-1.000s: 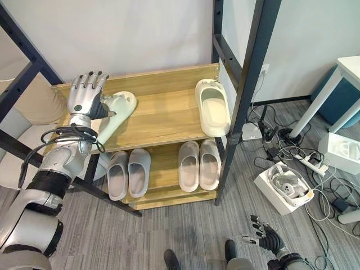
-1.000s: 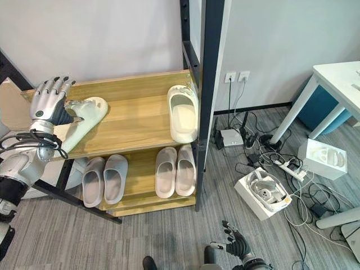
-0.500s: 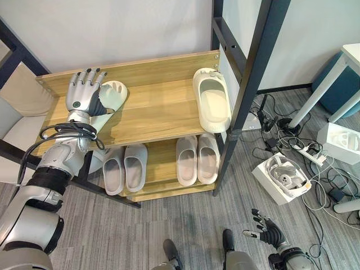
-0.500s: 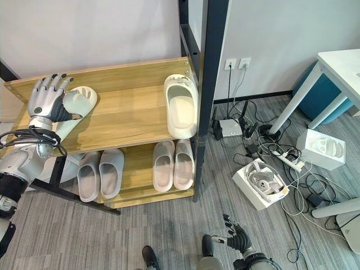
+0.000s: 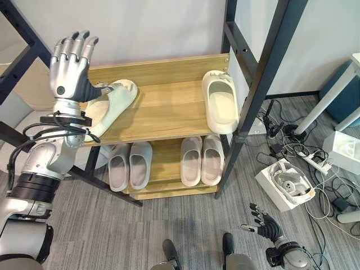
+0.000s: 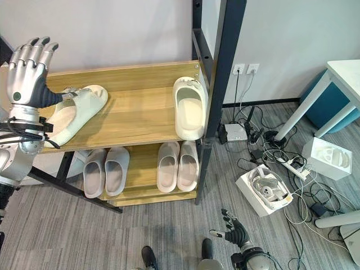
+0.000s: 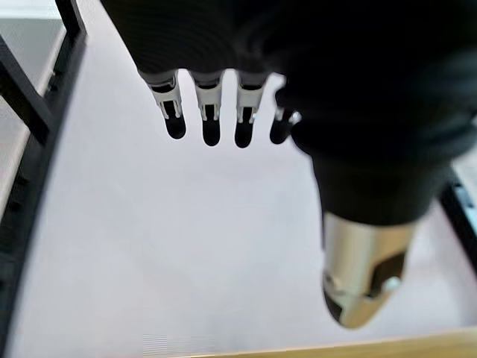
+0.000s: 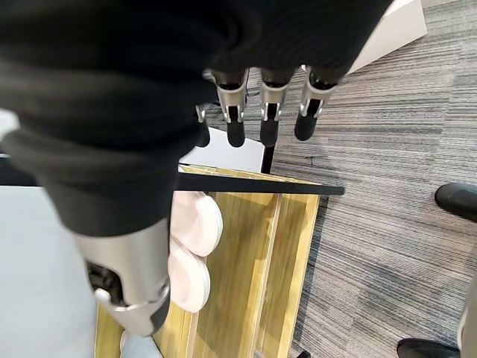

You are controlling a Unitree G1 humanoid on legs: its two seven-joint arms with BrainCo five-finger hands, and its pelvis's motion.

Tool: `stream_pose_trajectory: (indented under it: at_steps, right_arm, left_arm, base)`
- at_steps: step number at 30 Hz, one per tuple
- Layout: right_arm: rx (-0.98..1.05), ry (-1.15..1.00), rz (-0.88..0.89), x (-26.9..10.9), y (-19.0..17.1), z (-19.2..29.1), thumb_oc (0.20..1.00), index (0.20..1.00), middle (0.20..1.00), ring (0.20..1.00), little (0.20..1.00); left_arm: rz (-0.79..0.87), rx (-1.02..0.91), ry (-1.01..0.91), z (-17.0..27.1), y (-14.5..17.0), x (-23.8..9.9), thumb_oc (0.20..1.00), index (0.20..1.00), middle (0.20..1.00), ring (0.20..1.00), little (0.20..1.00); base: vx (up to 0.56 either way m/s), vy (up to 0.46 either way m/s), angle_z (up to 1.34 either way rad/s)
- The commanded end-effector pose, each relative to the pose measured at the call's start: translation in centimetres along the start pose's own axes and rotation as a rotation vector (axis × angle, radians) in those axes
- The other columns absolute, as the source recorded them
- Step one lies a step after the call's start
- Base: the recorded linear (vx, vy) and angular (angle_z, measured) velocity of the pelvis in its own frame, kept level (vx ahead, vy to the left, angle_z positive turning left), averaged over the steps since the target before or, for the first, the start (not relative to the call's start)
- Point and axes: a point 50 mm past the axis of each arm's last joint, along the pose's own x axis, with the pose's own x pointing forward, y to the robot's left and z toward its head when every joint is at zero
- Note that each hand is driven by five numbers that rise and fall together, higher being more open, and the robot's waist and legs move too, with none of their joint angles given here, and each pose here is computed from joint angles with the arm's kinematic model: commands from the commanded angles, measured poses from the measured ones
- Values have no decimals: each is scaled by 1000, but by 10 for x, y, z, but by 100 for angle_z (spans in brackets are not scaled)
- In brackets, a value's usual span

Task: Arrange the slippers neatly on the shoe rack.

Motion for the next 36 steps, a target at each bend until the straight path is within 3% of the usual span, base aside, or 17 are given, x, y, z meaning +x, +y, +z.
stream_pose_trajectory:
  at_steps: [1,9,21,22,23,29,36]
  right_arm:
    - [7,-86,44,2,14,12,1000,1000,1000,1000,1000]
    - [12,-98,24,-2,8,14,1000,1000,1000,1000,1000]
    - [9,-132,11,0,4,22,1000,1000,1000,1000,1000]
    - [10,-132,11,0,5,22,1000,1000,1000,1000,1000]
    - [11,-132,9,0,4,22,1000,1000,1000,1000,1000]
    - [17,-132,16,-1,6,21,1000,1000,1000,1000,1000]
    - [23,-130,18,-1,6,22,1000,1000,1000,1000,1000]
  left_arm:
    - [100,79,66,-26,26,16,1000,1000,1000,1000,1000]
    - [-82,217,126,-48,3,13,1000,1000,1000,1000,1000]
    - [-119,213,193,-49,-6,34,1000,1000,1000,1000,1000]
    - [-119,213,193,-49,-6,34,485,485,485,485,485]
    - [-115,209,195,-49,-5,35,200,200,200,200,200]
    - [-131,188,191,-47,-7,37,200,200,200,200,200]
    - [-74,107,15,-2,-5,50,200,200,200,200,200]
  base:
    - [0,0,0]
    - [13,28,-1]
    - [7,38,-7]
    - [19,12,-8]
    - [7,7,-9]
    - [10,4,-6]
    - [-10,-38,1]
